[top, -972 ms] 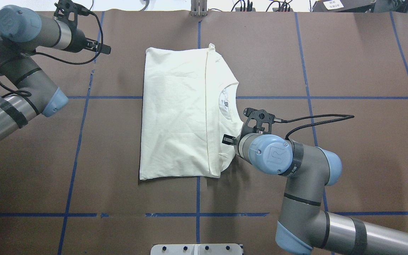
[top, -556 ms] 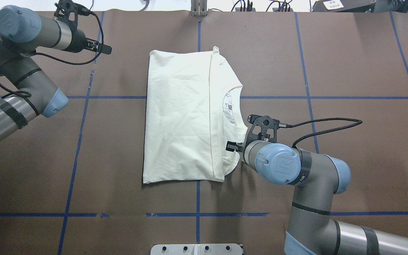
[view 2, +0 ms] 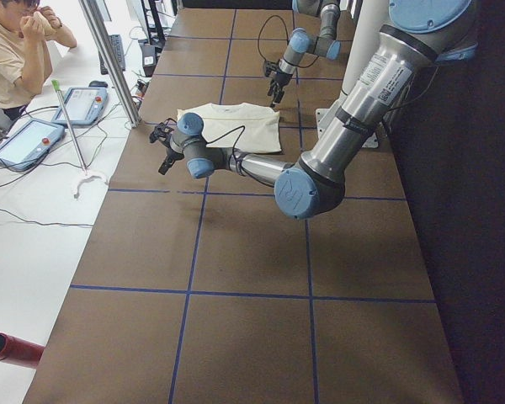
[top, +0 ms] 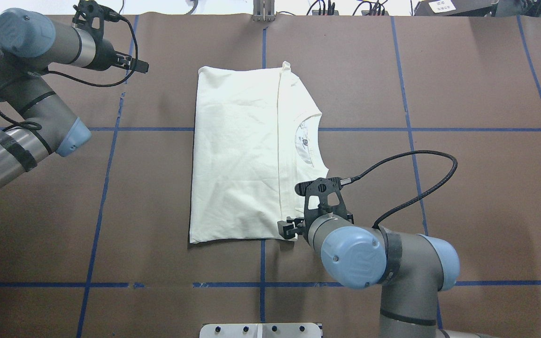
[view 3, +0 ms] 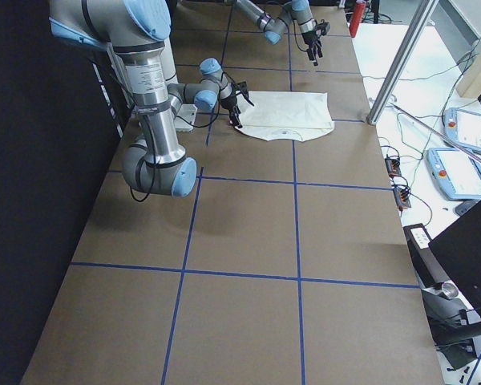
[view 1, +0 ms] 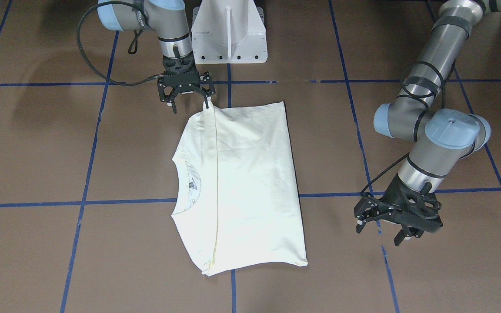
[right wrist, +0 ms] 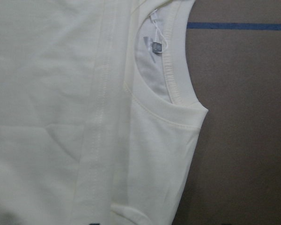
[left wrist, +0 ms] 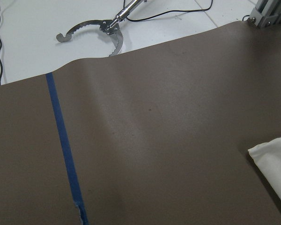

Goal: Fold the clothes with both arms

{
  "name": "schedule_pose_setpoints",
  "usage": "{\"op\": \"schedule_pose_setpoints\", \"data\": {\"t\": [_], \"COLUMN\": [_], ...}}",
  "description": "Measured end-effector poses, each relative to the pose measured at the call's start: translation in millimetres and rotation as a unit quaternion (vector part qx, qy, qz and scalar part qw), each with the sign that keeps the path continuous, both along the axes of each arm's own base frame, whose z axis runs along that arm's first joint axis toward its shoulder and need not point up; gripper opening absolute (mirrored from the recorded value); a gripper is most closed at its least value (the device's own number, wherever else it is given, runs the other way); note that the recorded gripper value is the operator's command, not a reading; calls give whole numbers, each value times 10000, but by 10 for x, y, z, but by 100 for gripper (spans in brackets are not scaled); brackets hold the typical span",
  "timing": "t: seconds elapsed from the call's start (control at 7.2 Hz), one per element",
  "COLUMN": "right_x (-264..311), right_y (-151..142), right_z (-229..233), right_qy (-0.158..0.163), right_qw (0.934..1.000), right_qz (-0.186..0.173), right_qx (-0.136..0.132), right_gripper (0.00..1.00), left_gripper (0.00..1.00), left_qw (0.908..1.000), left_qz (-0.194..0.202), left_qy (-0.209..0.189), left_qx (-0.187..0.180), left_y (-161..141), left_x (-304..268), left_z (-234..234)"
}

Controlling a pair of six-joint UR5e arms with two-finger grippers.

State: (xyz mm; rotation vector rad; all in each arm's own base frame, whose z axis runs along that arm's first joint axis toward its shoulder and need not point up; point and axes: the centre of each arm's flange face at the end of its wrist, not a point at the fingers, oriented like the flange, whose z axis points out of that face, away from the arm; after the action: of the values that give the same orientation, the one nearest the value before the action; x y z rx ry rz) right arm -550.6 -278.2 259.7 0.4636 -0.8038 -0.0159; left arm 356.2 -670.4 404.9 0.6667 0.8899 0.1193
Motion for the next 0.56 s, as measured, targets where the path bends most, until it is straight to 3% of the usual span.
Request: {"op": "schedule_pose_setpoints", "data": {"t": [0.14,0.28,0.42,0.56], "right_x": [-101,-164,-195,-211], "right_y": [176,283,324,329], "right_z": [-19,-23,-20,-21], "right_qy": [63,106,172,255], "right_qw": [9997,9993,9987,9975], "right_qz": [-89,-102,-112,-146], "right_qx": [198,330,470,637], "right_gripper": [82,57,48,47], "left_gripper": [100,100,100,100], "left_qw": [10000,10000,10000,10000], "left_qz": [6,9,20,27], "left_qy": [0,2,3,4], "left_qx": [0,2,1,1], "left_y": [4,7,14,21], "left_x": [8,10,19,29], "left_z": [0,-3,-1,1]}}
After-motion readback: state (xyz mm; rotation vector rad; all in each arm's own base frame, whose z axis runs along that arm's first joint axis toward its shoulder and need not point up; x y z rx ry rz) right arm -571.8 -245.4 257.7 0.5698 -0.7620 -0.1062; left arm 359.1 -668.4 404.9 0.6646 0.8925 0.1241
